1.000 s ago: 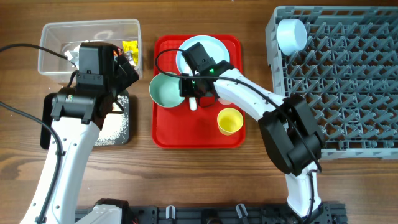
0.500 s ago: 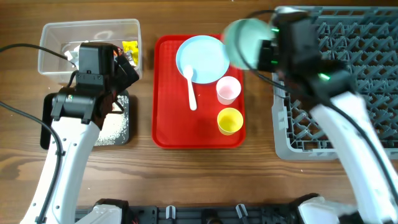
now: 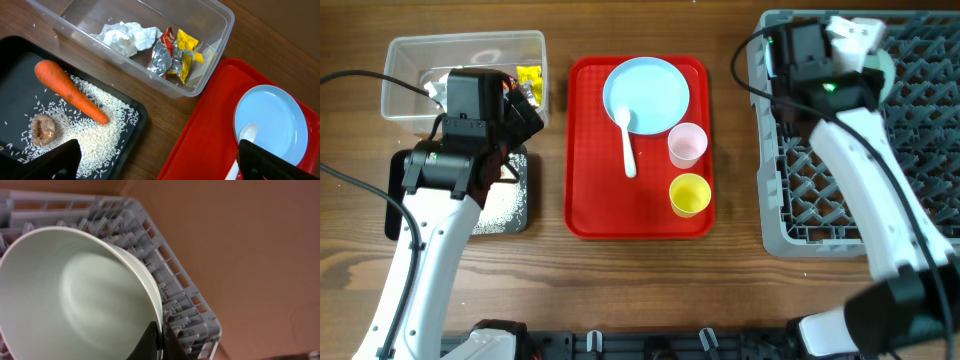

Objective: Sort waste into correct bins and load items into the dishwasher rack
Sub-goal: 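Carry the green bowl to the rack's far edge and set it down, then release the green bowl and move the right gripper back over the tray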

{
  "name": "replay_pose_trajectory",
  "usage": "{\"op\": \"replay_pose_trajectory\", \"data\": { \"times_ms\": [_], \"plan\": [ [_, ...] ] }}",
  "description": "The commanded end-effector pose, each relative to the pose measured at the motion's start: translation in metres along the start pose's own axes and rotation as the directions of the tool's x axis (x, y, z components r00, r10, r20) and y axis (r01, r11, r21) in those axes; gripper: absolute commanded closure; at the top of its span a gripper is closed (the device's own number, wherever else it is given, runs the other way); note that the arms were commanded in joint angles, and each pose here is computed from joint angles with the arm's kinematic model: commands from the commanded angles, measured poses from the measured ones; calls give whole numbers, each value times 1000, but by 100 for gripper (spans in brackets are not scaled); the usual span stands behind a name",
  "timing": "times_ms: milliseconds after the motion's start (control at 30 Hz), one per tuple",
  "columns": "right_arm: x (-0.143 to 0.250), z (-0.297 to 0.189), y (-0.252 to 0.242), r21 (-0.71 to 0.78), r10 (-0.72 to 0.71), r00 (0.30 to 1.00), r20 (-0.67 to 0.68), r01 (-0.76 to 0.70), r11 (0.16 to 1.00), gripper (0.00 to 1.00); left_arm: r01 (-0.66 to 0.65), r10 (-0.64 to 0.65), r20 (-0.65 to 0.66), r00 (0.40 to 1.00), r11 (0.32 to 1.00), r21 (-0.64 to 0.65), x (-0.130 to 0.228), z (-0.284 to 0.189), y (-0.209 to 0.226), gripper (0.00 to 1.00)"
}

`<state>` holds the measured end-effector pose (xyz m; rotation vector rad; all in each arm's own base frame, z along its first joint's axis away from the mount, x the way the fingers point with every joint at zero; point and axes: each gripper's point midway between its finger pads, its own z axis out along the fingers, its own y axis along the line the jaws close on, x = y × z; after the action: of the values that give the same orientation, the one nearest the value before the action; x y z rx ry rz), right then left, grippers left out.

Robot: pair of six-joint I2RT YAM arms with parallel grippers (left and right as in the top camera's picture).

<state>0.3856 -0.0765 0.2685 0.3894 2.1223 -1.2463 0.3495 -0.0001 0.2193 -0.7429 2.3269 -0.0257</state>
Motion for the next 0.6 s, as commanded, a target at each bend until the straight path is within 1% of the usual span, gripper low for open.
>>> {"op": "replay_pose_trajectory", "data": {
  "times_ms": [0, 67, 233, 400, 567],
  "plan": [
    [8, 19, 27, 78, -189, 982, -25, 190, 979, 96, 0, 0, 0, 1000, 1000, -2, -1, 1, 1, 0],
    [14, 24, 42, 70, -223, 974, -40, 226, 972, 96, 0, 0, 0, 1000, 1000, -2, -1, 1, 1, 0],
    [19, 30, 54, 71, -245, 968, -51, 248, 966, 96, 0, 0, 0, 1000, 1000, -2, -1, 1, 1, 0],
    [7, 33, 60, 58, -243, 970, -22, 244, 968, 96, 0, 0, 0, 1000, 1000, -2, -1, 1, 1, 0],
    [1, 36, 64, 47, -290, 957, -8, 290, 956, 96, 0, 0, 0, 1000, 1000, -2, -1, 1, 1, 0]
  ]
}}
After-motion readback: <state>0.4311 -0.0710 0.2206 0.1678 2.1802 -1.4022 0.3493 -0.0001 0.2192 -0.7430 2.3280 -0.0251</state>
